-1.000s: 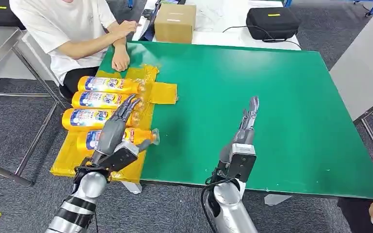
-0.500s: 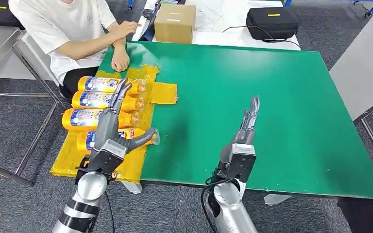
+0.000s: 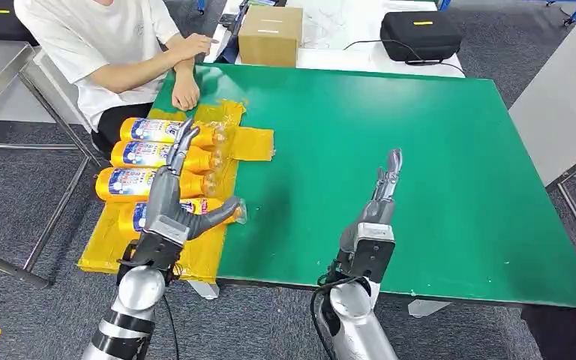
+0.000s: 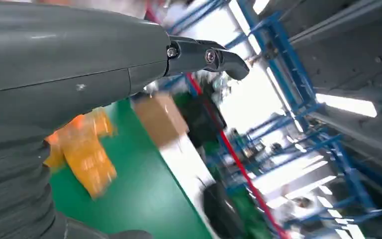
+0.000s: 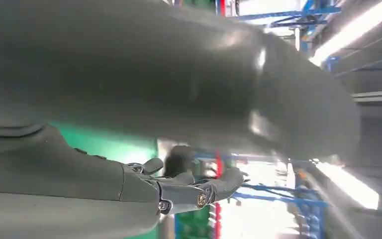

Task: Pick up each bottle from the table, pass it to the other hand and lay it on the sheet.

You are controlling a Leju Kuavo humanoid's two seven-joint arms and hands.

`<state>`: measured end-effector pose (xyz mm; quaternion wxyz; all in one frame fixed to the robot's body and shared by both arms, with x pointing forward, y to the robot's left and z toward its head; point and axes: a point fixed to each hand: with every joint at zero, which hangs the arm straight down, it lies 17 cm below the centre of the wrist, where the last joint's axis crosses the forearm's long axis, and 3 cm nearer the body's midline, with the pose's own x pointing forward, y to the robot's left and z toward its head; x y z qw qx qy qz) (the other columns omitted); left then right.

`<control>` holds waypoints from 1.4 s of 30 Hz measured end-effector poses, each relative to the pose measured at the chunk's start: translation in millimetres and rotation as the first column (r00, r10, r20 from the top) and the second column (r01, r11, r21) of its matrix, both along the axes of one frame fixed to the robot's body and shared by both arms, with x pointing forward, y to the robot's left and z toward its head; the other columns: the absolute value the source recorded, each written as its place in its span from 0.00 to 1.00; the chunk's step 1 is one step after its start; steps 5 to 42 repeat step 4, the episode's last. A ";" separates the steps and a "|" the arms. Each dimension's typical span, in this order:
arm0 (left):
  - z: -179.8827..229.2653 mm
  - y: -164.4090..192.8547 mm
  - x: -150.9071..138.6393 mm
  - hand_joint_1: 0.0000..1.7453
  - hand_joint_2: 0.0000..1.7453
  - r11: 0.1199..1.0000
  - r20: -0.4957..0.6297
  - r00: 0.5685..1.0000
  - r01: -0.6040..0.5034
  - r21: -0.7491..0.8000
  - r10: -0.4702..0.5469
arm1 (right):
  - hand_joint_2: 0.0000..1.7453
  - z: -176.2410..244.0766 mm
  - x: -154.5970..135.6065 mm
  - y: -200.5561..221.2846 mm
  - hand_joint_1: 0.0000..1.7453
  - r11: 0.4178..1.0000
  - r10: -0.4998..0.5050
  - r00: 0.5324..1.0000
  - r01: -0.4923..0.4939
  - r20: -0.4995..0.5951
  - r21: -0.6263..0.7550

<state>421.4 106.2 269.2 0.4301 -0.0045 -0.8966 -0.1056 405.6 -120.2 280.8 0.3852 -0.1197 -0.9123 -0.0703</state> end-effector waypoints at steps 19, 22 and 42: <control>-15.2 3.3 1.8 0.00 1.00 0.939 -0.170 0.977 0.063 -0.338 -0.127 | 1.00 11.4 -17.1 -5.0 0.00 0.999 -0.032 0.999 0.033 0.033 -0.030; -15.2 3.3 1.8 0.00 1.00 0.939 -0.170 0.977 0.063 -0.338 -0.127 | 1.00 11.4 -17.1 -5.0 0.00 0.999 -0.032 0.999 0.033 0.033 -0.030; -15.2 3.3 1.8 0.00 1.00 0.939 -0.170 0.977 0.063 -0.338 -0.127 | 1.00 11.4 -17.1 -5.0 0.00 0.999 -0.032 0.999 0.033 0.033 -0.030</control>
